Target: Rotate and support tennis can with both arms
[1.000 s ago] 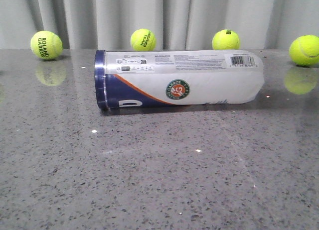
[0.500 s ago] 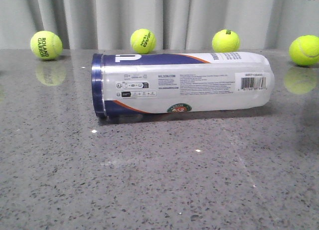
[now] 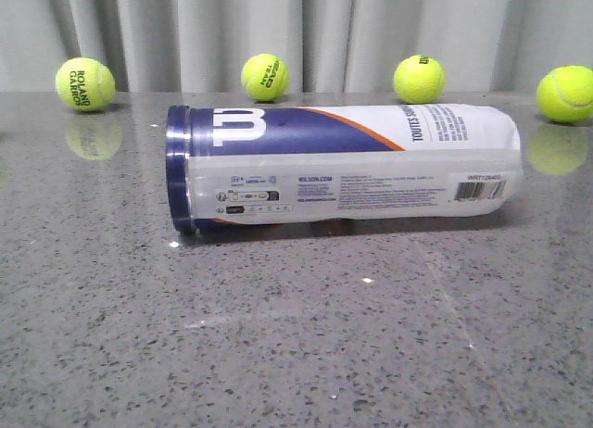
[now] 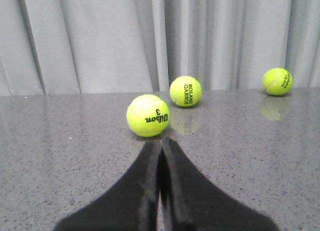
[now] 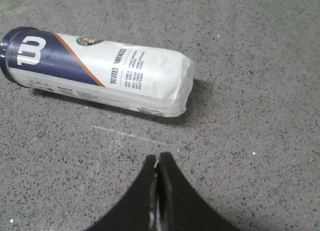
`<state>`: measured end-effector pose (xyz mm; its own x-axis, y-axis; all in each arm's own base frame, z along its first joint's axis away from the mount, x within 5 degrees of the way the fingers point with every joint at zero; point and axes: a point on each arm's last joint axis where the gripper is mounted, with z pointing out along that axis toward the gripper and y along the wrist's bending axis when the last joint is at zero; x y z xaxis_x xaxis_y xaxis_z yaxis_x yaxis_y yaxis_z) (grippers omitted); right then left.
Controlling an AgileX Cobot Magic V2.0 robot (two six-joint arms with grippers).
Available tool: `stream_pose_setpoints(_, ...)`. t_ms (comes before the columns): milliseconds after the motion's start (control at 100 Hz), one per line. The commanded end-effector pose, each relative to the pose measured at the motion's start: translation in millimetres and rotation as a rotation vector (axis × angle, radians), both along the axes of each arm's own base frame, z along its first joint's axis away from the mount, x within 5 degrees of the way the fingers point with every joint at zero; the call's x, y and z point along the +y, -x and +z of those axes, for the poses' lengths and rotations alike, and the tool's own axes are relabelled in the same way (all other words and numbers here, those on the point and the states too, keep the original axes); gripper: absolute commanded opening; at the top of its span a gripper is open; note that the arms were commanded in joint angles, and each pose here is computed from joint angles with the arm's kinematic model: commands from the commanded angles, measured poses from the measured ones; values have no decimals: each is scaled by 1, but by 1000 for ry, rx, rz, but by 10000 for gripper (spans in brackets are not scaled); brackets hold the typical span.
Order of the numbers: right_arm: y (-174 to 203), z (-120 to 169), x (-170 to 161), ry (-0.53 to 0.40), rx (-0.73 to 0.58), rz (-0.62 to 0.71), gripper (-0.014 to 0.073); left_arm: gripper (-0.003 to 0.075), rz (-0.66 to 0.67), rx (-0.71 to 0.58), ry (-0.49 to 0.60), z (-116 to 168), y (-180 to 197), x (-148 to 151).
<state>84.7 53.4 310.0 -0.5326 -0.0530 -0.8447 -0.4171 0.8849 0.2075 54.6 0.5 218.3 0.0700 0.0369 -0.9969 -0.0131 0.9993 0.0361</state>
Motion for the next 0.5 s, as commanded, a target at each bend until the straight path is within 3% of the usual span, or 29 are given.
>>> stream_pose_setpoints(0, 5, 6, -4, -56, -112, -2, -69, -20, -5, -124, 18, 26, 9, 0)
stream_pose_setpoints(280, 10, -2, -7, -61, -120, -2, -69, -20, -29, 113, 46, 71, 6, -3)
stream_pose_setpoints(420, 10, -2, -7, -62, -121, -2, -69, -15, -70, 250, 128, 90, -8, -7)
stream_pose_setpoints(490, 10, -2, -7, -62, -121, -2, -69, 35, -102, 303, 172, 97, -18, -10)
